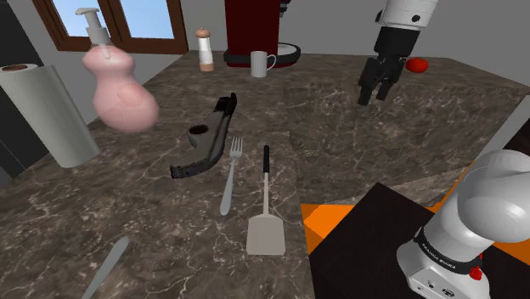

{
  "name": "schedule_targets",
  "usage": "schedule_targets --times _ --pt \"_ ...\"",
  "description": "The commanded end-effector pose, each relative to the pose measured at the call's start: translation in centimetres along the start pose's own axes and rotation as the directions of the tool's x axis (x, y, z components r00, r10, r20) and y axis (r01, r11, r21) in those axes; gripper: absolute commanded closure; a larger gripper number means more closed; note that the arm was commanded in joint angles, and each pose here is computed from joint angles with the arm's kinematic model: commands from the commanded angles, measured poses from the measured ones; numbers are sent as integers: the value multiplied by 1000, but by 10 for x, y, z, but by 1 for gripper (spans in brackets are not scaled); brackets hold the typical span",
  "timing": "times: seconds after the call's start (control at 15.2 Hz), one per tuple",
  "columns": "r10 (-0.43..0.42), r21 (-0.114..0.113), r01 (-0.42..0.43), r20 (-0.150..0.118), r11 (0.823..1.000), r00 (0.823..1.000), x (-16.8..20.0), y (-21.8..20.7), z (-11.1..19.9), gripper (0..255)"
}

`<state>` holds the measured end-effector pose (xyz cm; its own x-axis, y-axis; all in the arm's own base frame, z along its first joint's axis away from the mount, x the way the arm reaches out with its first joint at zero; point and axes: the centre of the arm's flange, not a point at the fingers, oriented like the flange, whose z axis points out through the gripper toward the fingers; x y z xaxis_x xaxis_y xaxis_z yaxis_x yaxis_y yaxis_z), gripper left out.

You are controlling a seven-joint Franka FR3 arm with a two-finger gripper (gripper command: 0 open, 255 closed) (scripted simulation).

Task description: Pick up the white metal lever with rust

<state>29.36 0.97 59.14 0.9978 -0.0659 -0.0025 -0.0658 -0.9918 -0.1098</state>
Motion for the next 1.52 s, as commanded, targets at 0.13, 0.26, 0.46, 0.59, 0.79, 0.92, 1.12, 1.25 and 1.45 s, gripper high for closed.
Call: schedule_targets --times 0.13,0.26,0.46,0.59,0.79,0.92,1.12,1.25,1.45 --pt "42 -2 -42 -3 999 999 13 -22 6 0" --pt "84 -4 -84 -6 996 996 28 -43 11 0" --pt "146 -6 -146 -11 989 989 51 -74 20 0" --pt "188 -8 -188 -14 982 982 68 -94 25 0" --pt "249 -10 -249 -19 968 968 94 -122 34 0" --pt "289 -11 -290 -23 957 957 113 -140 39 0" --pt "349 -12 -349 -28 937 937 142 -166 48 0" --pt "388 -13 -388 -31 921 921 163 -182 53 0" --pt "445 -14 -446 -37 895 895 194 -204 61 0"
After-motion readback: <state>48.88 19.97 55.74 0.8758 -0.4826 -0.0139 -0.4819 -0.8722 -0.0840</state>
